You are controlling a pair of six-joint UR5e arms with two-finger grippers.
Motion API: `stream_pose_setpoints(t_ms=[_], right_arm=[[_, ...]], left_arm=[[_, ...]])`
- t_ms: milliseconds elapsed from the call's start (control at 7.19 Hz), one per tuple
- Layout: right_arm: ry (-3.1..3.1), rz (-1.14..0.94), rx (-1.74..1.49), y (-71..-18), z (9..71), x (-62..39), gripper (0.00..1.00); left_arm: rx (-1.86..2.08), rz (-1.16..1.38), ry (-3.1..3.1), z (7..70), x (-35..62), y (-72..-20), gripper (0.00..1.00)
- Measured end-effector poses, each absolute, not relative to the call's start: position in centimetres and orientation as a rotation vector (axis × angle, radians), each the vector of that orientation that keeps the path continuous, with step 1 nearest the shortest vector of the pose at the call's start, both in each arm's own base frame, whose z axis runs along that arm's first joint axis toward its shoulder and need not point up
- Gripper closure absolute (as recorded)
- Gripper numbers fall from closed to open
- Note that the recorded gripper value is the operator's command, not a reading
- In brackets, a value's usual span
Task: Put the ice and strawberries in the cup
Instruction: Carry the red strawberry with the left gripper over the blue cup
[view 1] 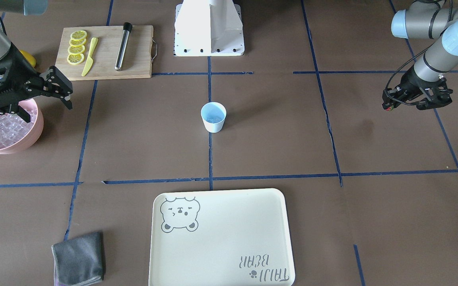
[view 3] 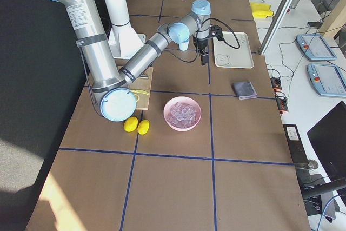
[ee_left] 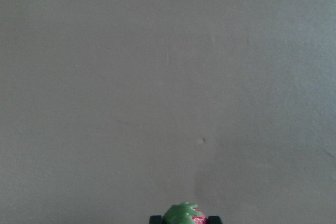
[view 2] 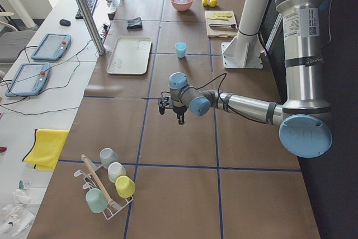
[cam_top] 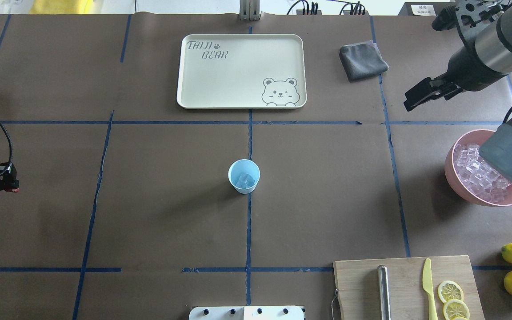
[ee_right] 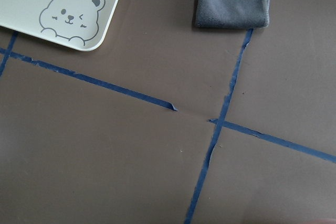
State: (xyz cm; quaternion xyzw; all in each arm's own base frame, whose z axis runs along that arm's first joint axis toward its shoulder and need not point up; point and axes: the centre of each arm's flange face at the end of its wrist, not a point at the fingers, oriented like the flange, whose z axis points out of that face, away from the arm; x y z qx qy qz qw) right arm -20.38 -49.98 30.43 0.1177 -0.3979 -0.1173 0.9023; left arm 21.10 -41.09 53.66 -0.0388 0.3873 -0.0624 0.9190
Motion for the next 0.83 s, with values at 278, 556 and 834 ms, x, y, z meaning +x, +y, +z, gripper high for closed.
stream_pose_setpoints(t_ms=[278,556,834], right_arm=[[-0.774,-0.271,0.254,-50.4,34.6,-15.7,0.0],[-0.717,-0.31,0.261,-50.6,39.5,-10.5,0.0],[-0.677,-0.338,0.253,-50.6,43.7,-6.2,0.0]], left_arm=[[-0.098,-0.16,0.807,45.0,21.3,-42.2,1.0],[-0.119,-0.239,0.859,35.7,25.3,-43.8,1.0],[-0.171,-0.291,0.927,27.5,33.6,-44.2,1.0]])
